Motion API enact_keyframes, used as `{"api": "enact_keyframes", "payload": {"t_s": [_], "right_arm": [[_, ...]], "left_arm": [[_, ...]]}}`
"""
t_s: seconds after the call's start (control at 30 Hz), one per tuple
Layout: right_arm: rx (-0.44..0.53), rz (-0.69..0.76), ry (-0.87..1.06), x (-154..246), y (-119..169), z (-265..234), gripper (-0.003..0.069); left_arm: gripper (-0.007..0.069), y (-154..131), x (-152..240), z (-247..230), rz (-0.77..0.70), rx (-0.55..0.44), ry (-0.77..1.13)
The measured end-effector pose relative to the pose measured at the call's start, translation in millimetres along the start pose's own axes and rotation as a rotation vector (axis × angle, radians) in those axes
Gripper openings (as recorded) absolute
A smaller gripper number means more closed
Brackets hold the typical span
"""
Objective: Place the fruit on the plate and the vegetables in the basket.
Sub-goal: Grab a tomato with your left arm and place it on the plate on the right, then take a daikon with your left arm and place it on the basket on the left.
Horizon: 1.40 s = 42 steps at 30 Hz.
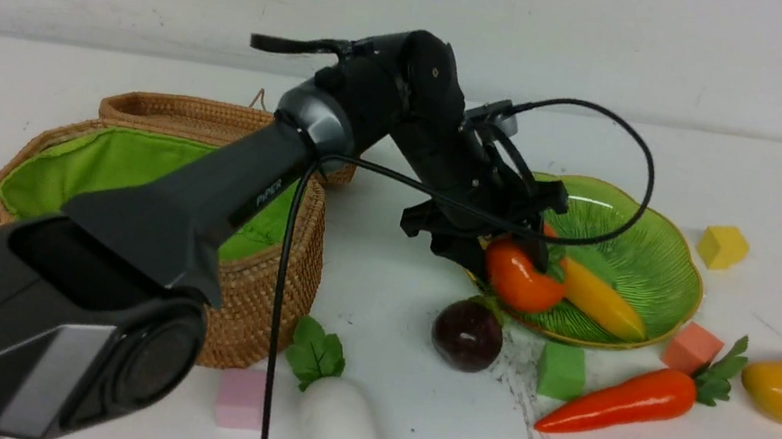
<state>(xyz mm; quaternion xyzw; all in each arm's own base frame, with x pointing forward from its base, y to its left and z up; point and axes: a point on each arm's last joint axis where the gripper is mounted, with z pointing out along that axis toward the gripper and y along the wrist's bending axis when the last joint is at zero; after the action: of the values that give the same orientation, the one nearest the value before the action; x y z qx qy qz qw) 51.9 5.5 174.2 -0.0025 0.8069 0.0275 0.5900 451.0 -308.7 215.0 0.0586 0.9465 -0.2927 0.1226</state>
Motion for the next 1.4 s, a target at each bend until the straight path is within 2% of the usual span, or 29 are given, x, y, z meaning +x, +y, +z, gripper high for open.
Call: {"api": "enact_keyframes", "payload": {"t_s": [0.17,0.37,0.57,0.7,0.8,0.83,0.87,0.9,0.97,1.03,1.13,1.27,1.3,1.37,1.4], "right_arm": [[0.0,0.0,0.0,0,0,0,0.0242],[0.0,0.0,0.0,0,0,0,0.0242],[0.0,0.0,0.0,0,0,0,0.0242],[0.0,0.0,0.0,0,0,0,0.0242],[0.0,0.0,0.0,0,0,0,0.0242],[0.0,0.0,0.0,0,0,0,0.0242],[0.0,0.0,0.0,0,0,0,0.0242],[0.0,0.0,0.0,0,0,0,0.0242],[0.0,0.0,0.0,0,0,0,0.0242],[0.0,0.0,0.0,0,0,0,0.0242],[0.0,0.0,0.0,0,0,0,0.0242],[0.0,0.0,0.0,0,0,0,0.0242],[0.0,0.0,0.0,0,0,0,0.0242],[0.0,0.0,0.0,0,0,0,0.0242],[0.0,0.0,0.0,0,0,0,0.0242]], "left_arm": [[0.0489,-3,-1,-3,0.005,-0.002,-0.012],[0.0629,-8,-1,-8,0.02,0.014,-0.005],[0.0645,-19,-3,-32,0.056,0.027,-0.016],[0.0622,-30,-9,-75,0.089,0.023,-0.092],[0.0588,-45,-12,-142,0.124,0.036,-0.218],[0.0584,-46,-12,-146,0.125,0.036,-0.224],[0.0571,-55,-7,-184,0.143,0.046,-0.284],[0.057,-54,-7,-183,0.14,0.044,-0.281],[0.056,-63,7,-220,0.163,0.041,-0.313],[0.0559,-66,25,-237,0.176,0.03,-0.294],[0.0557,-63,55,-244,0.193,-0.047,-0.232],[0.0557,-45,94,-224,0.151,-0.173,-0.102],[0.0557,-34,113,-206,0.093,-0.234,-0.025],[0.0557,-25,127,-192,0.029,-0.274,0.028],[0.0557,-13,144,-169,-0.047,-0.325,0.101]]}}
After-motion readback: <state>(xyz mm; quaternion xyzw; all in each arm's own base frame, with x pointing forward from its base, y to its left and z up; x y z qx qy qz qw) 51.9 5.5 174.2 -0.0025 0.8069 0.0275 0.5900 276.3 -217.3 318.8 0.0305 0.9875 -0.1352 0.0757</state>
